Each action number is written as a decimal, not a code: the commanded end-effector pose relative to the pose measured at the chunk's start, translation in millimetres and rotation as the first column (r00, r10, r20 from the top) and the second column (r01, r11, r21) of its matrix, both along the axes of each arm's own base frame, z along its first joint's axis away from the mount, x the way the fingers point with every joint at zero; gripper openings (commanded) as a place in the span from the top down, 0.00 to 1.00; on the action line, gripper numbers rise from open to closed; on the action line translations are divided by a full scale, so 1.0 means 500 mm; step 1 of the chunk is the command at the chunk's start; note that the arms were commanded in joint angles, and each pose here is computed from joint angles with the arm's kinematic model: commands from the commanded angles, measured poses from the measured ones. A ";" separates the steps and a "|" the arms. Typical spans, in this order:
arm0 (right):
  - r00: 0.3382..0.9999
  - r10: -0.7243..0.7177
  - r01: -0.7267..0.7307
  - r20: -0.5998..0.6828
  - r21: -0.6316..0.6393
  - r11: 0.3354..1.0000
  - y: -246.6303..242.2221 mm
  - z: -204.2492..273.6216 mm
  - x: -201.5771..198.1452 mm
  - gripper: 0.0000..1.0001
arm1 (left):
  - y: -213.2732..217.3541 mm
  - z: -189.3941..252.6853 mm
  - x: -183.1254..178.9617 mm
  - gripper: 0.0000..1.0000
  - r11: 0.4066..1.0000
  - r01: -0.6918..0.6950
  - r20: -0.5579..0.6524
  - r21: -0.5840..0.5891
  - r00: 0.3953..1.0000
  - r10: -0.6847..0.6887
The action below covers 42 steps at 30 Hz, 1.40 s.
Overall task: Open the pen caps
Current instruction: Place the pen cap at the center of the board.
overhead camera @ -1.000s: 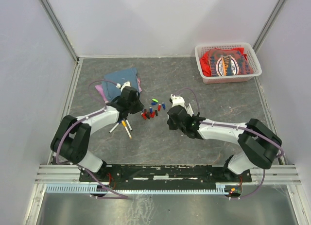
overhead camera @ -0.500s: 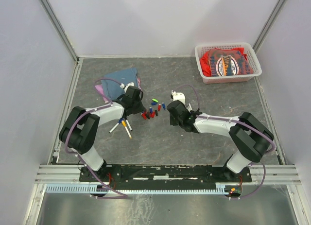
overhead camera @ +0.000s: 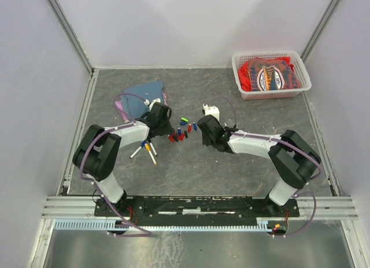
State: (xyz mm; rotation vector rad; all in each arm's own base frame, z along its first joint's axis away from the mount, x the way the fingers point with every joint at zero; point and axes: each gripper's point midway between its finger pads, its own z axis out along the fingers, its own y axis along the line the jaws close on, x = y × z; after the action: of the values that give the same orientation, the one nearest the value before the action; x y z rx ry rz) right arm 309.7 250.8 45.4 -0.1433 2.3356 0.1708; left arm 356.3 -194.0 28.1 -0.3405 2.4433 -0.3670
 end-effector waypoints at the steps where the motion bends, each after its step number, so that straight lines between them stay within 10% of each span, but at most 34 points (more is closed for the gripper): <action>1: 0.999 -0.021 0.022 0.033 -0.035 0.999 -0.007 0.014 0.031 0.88 | -0.012 0.017 0.028 0.69 1.000 0.016 0.054 0.009 0.998 -0.016; 42: 0.999 -0.030 0.032 0.030 -0.058 0.998 -0.023 0.019 0.039 0.68 | -0.014 0.052 0.015 0.61 1.000 0.000 0.083 -0.028 0.997 0.002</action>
State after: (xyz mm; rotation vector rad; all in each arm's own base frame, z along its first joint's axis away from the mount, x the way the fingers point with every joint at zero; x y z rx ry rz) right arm 319.5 237.1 32.6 -0.1602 2.3725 0.0640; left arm 355.9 -198.1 33.7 -0.3303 2.4307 -0.3827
